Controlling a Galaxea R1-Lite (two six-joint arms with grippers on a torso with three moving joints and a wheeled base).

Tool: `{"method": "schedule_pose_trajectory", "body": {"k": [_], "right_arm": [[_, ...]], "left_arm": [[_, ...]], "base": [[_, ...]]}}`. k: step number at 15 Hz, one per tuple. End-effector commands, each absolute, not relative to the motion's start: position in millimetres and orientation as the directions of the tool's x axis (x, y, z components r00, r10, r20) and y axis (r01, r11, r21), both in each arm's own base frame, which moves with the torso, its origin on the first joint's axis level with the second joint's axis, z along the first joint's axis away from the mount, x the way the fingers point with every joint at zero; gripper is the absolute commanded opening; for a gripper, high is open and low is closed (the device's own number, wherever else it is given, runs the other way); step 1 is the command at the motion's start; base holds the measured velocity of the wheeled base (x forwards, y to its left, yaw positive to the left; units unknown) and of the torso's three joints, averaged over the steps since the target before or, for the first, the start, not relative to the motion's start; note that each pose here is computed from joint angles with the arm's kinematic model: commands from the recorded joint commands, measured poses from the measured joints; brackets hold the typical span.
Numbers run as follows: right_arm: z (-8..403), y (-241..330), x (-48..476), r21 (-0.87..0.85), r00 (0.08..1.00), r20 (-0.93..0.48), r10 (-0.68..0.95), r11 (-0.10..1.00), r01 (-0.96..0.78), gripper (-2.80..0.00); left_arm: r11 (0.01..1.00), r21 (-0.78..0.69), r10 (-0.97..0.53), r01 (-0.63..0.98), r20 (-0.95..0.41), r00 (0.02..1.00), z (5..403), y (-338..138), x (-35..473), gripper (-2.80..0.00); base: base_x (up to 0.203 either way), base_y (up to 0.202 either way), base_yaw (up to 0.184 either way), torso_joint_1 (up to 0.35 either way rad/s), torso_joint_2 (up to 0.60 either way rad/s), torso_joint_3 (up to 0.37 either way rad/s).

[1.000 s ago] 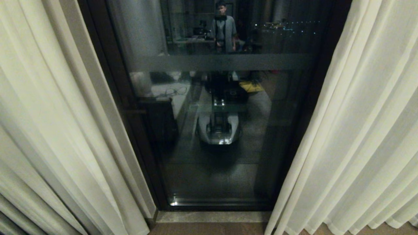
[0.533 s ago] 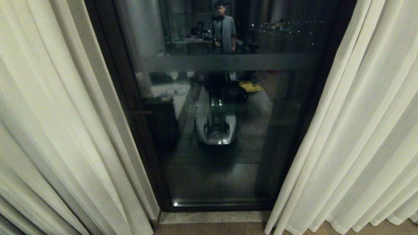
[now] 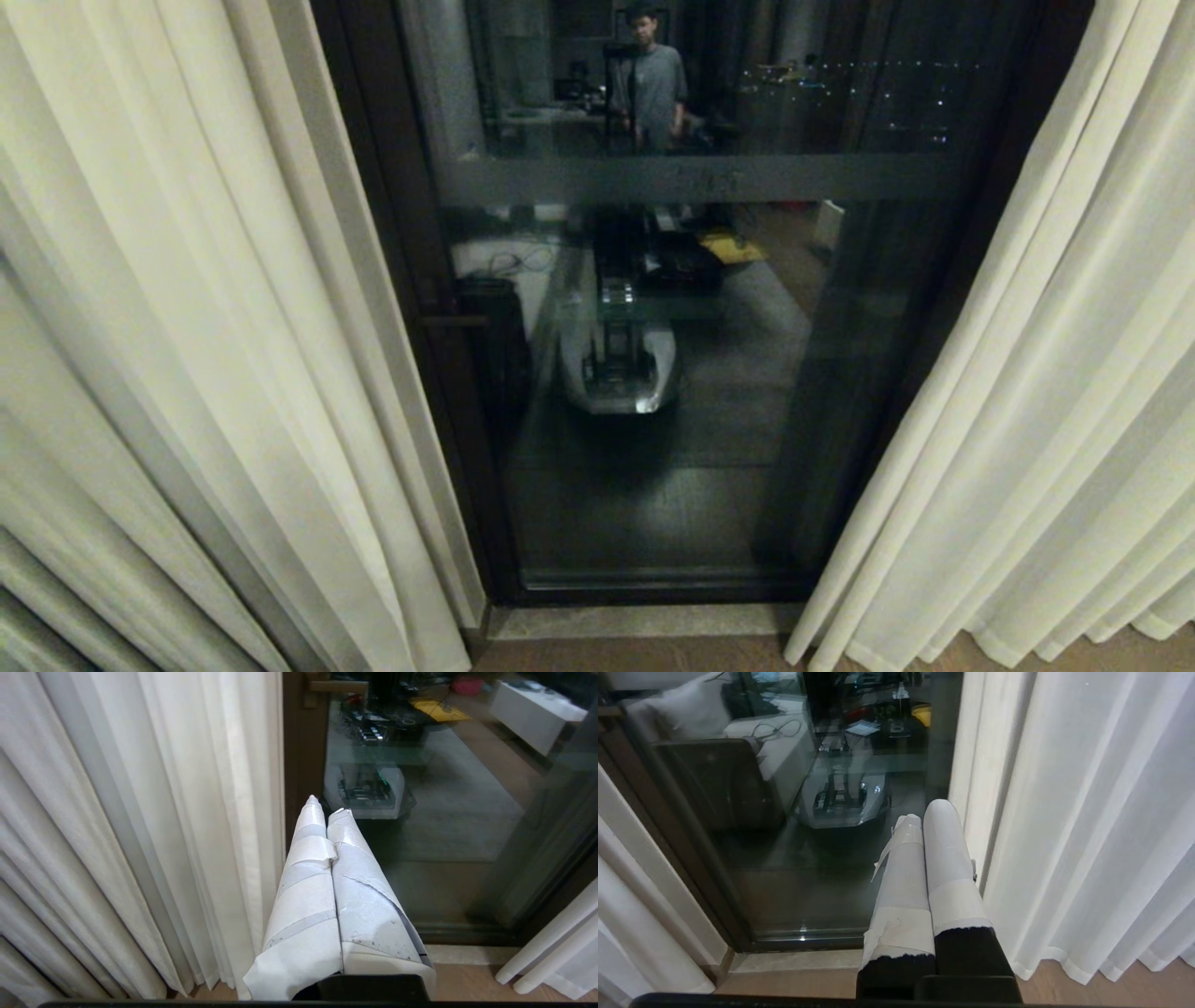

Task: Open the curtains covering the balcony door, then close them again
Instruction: Close the inner curtains on both sides

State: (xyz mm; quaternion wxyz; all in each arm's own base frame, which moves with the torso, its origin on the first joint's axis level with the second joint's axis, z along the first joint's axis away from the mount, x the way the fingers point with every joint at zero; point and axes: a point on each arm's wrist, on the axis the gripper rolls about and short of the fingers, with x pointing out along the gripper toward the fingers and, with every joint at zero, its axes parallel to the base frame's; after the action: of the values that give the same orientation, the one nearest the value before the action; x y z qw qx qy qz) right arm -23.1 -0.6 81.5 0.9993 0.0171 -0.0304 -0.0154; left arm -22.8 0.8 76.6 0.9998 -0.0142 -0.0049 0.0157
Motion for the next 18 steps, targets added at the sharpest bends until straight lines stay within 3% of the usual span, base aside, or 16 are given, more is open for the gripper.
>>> {"method": "schedule_pose_trajectory", "body": {"k": [1,14,18], "right_arm": [[81.6,-0.6,-23.0,0.035,0.998,0.06,-0.032,0.999,0.03,-2.8],[81.6,-0.6,-23.0,0.035,0.998,0.06,-0.032,0.999,0.03,-2.8],[81.6,-0.6,-23.0,0.035,0.998,0.06,-0.032,0.999,0.03,-2.8]], "left_arm": [[0.999,-0.029,0.032,-0.032,0.009,0.999,76.4,0.8,-22.8,-2.8],[0.999,-0.022,0.034,-0.033,0.011,0.999,76.8,0.8,-22.9,-2.8],[0.997,0.062,0.034,-0.038,0.076,0.997,83.8,0.8,-23.3,-2.8]], "base": [[0.0,0.0,0.0,0.0,0.0,0.0],[0.0,0.0,0.0,0.0,0.0,0.0],[0.0,0.0,0.0,0.0,0.0,0.0]]}}
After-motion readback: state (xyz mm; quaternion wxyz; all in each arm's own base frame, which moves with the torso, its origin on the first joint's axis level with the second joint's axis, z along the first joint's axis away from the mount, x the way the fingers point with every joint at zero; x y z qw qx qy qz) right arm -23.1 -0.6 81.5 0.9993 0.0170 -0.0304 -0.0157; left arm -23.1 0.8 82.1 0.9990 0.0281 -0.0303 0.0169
